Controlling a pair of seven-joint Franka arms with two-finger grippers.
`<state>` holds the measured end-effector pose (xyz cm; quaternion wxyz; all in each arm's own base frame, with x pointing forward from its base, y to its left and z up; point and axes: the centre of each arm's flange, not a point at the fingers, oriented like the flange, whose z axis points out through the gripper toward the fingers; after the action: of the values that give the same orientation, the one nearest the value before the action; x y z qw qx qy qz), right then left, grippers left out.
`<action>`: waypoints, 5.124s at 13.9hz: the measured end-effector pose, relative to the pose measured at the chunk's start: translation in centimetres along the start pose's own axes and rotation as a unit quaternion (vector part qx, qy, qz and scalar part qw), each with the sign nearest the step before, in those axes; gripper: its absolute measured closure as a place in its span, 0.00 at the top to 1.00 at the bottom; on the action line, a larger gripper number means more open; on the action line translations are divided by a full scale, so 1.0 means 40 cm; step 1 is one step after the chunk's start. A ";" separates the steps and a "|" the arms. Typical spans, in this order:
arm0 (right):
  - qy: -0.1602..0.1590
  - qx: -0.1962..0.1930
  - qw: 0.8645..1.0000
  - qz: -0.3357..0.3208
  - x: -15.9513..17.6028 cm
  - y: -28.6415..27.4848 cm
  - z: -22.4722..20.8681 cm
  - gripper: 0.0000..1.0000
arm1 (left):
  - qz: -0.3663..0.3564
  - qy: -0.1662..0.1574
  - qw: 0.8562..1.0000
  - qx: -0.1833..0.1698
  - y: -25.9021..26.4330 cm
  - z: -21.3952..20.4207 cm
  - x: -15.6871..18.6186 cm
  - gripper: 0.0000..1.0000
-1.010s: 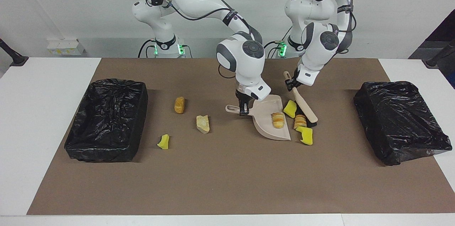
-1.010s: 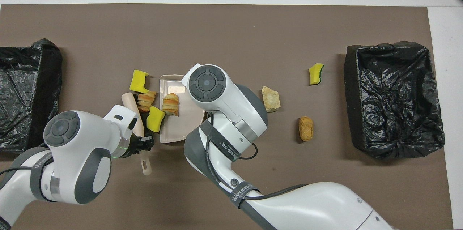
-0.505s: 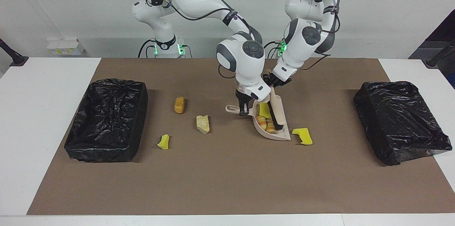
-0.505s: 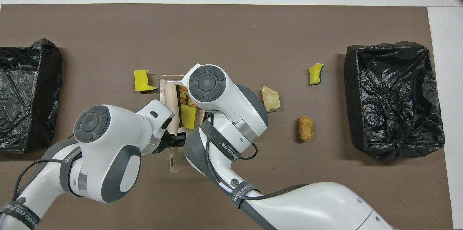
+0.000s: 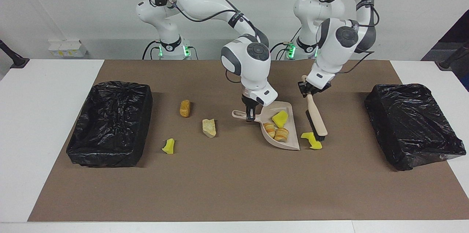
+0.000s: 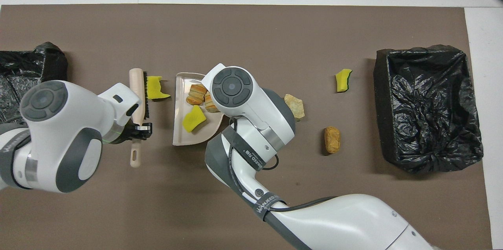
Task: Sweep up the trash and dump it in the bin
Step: 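Carry the loaded dustpan with the right gripper over the farther bin, then tip the dustpan with the right gripper to dump trash into the bin, then bring the empty dustpan back to the table center with the right gripper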
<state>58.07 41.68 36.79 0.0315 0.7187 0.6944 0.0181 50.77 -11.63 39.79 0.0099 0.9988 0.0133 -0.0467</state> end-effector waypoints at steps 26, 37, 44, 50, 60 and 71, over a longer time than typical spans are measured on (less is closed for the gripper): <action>0.072 -0.014 0.997 -0.036 -0.623 0.209 -0.239 0.31 | -0.029 -0.049 0.998 0.007 0.142 0.015 -0.159 0.26; 0.053 -0.020 0.998 -0.024 -1.644 0.125 -0.328 0.31 | -0.006 -0.023 1.000 0.000 0.423 0.222 -0.517 0.26; -0.116 0.010 0.993 -0.036 -1.610 0.126 -0.411 0.31 | -0.031 -0.002 0.999 -0.037 0.319 0.098 -0.349 0.90; -0.273 0.036 0.961 -0.003 -1.413 0.149 -0.413 0.31 | 0.008 0.030 0.999 -0.032 0.069 -0.050 -0.114 1.00; -0.358 0.014 0.933 0.027 -1.290 0.083 -0.538 0.31 | 0.084 0.023 0.996 0.012 -0.138 -0.401 0.061 1.00; -0.123 -0.046 0.945 0.300 -0.649 0.092 -0.431 0.31 | 0.074 0.032 0.997 0.009 -0.156 -0.458 0.077 1.00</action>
<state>59.60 15.95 54.71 0.1434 0.8879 0.4361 -0.0299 55.36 -4.94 57.61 0.0042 0.9980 -0.0608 -0.0141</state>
